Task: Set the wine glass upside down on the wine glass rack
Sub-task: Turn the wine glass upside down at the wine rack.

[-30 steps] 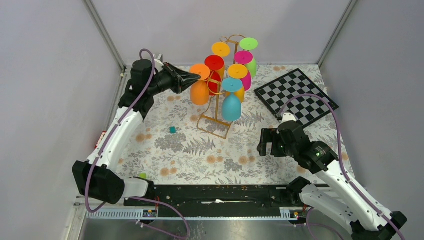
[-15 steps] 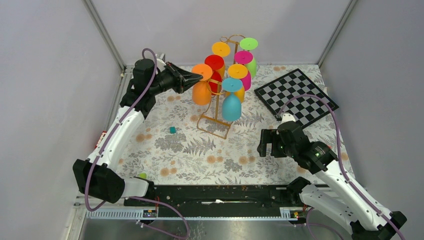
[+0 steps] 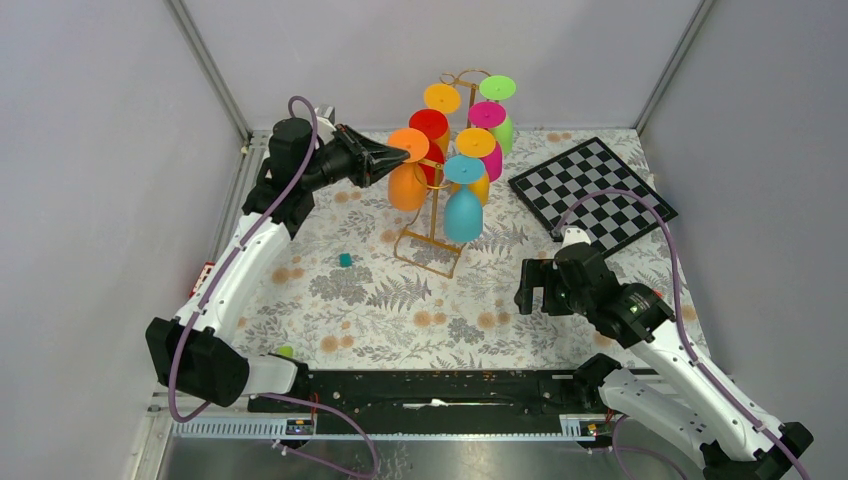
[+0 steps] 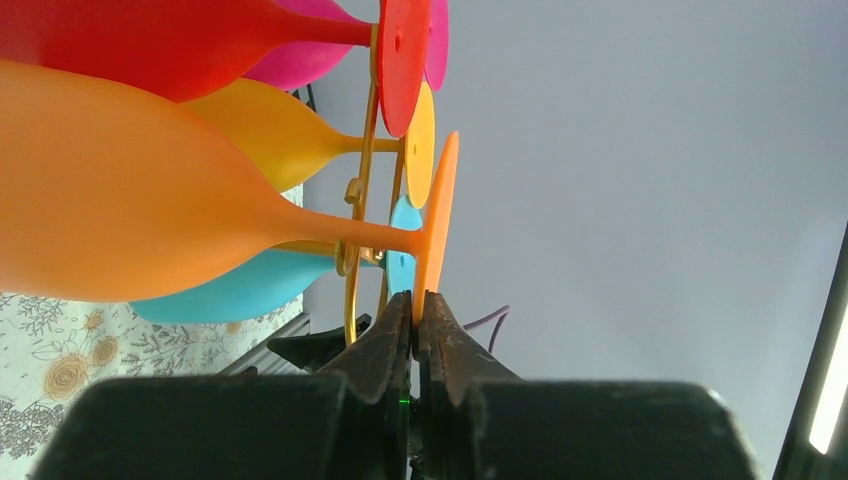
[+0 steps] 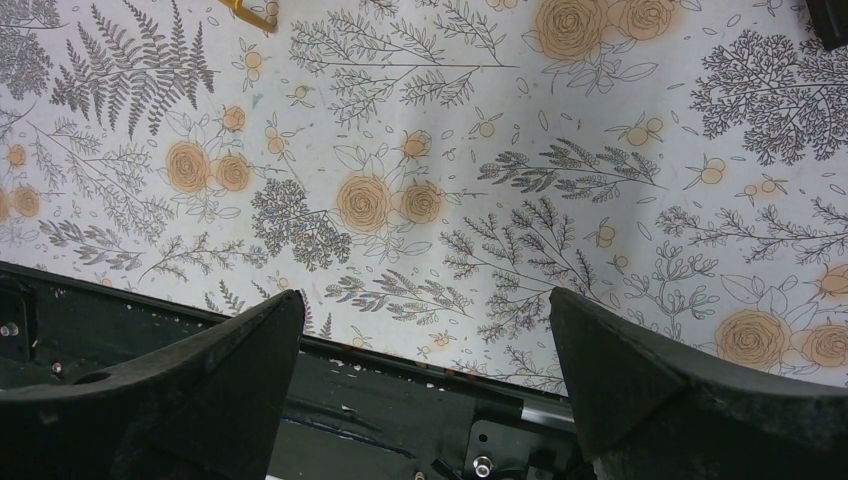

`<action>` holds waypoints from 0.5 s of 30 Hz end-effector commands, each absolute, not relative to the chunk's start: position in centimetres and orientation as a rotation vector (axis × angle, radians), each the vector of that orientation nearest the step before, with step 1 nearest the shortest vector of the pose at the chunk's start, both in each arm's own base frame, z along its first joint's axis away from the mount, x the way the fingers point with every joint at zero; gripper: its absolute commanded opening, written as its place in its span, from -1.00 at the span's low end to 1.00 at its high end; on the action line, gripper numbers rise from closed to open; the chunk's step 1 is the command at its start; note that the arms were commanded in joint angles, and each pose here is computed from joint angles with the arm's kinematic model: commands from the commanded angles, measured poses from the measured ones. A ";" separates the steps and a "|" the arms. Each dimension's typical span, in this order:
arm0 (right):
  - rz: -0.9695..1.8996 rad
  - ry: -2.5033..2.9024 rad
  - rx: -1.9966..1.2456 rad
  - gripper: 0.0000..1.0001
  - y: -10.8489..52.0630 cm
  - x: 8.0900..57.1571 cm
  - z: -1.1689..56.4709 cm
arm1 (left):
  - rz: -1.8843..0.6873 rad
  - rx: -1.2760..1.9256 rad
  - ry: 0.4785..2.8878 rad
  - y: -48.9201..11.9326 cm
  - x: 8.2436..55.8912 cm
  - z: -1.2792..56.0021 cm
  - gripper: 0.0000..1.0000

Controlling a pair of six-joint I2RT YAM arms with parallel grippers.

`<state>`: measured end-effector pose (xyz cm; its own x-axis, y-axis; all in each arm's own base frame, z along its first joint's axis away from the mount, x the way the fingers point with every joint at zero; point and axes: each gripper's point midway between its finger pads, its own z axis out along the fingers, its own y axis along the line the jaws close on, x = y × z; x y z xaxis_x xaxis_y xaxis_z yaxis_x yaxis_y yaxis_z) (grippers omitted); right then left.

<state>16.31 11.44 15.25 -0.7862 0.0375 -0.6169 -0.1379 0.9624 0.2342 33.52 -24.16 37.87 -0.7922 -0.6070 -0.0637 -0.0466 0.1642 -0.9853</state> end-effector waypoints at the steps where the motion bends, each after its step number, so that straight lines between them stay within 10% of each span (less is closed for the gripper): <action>1: 0.349 2.442 -0.065 0.99 11.3 16.4 15.3 | -1.697 -0.537 1.917 -24.3 33.4 40.3 -0.83; 15: 0.341 2.442 -0.060 0.99 11.0 16.3 15.4 | -1.699 -0.518 1.939 -24.5 32.8 39.6 -0.17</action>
<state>16.25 11.39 15.25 -0.7858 0.0378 -0.6173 -0.1380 0.9623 0.2345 33.41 -24.33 37.80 -0.7961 -0.6004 -0.0757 -0.0343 0.1697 -0.9849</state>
